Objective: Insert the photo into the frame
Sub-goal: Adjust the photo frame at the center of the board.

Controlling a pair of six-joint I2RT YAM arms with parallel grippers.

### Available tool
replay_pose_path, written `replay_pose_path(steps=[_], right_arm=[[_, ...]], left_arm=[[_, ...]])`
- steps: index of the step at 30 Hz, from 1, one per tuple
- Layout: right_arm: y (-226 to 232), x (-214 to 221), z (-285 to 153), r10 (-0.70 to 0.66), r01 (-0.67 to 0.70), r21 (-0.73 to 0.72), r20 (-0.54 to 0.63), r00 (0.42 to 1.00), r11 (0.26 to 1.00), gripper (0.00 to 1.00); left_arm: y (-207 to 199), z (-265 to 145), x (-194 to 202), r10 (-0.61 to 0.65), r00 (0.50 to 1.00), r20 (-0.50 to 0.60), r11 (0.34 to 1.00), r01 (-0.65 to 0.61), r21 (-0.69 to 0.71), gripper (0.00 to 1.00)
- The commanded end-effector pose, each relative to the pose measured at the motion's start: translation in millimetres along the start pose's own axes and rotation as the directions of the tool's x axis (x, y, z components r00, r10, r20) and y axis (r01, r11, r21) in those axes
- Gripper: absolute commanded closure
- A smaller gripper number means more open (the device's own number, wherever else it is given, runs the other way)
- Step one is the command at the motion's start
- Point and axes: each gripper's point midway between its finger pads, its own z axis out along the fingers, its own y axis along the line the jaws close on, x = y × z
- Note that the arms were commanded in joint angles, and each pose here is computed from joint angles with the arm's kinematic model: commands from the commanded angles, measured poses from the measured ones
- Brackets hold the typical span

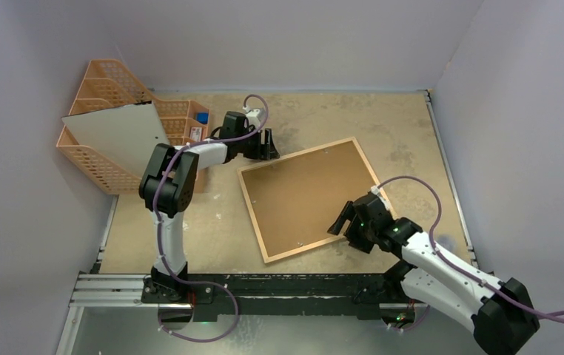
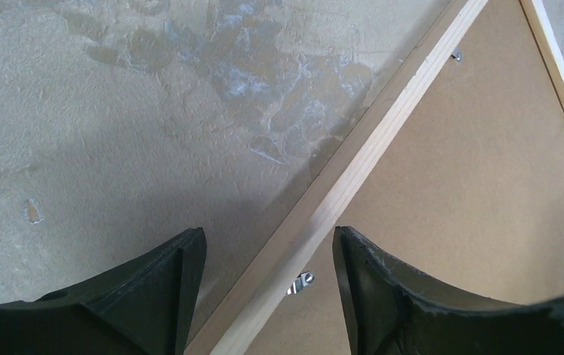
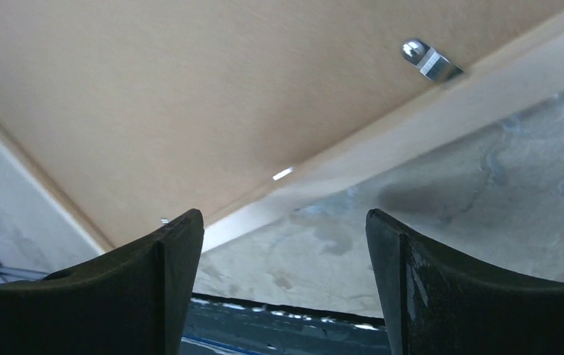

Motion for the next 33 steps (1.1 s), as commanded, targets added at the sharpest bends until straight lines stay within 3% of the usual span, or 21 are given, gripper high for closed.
replay_pose_path(steps=[1, 8, 13, 21, 33], right_arm=[[-20, 18, 10, 0.045, -0.039, 0.083, -0.075, 0.996, 0.996, 0.18], [-5, -13, 26, 0.001, -0.005, 0.092, 0.043, 0.999, 0.996, 0.17], [11, -51, 41, -0.014, 0.004, 0.074, 0.132, 0.991, 0.997, 0.18], [39, -133, 40, -0.149, 0.121, 0.102, 0.351, 0.925, 0.987, 0.19], [42, -152, 88, -0.156, 0.148, 0.049, 0.283, 0.946, 0.988, 0.2]], left_arm=[[-5, 1, -4, 0.007, 1.0, -0.006, 1.0, -0.007, 0.022, 0.34], [-4, -6, 5, -0.027, 0.999, -0.03, 0.999, 0.027, 0.019, 0.35], [-8, -24, 8, -0.178, 0.984, 0.021, 0.974, 0.173, 0.146, 0.38], [-17, -57, 31, -0.227, 0.973, 0.05, 0.969, 0.221, 0.108, 0.4], [-41, -103, 113, -0.296, 0.955, 0.006, 0.953, 0.296, -0.065, 0.4]])
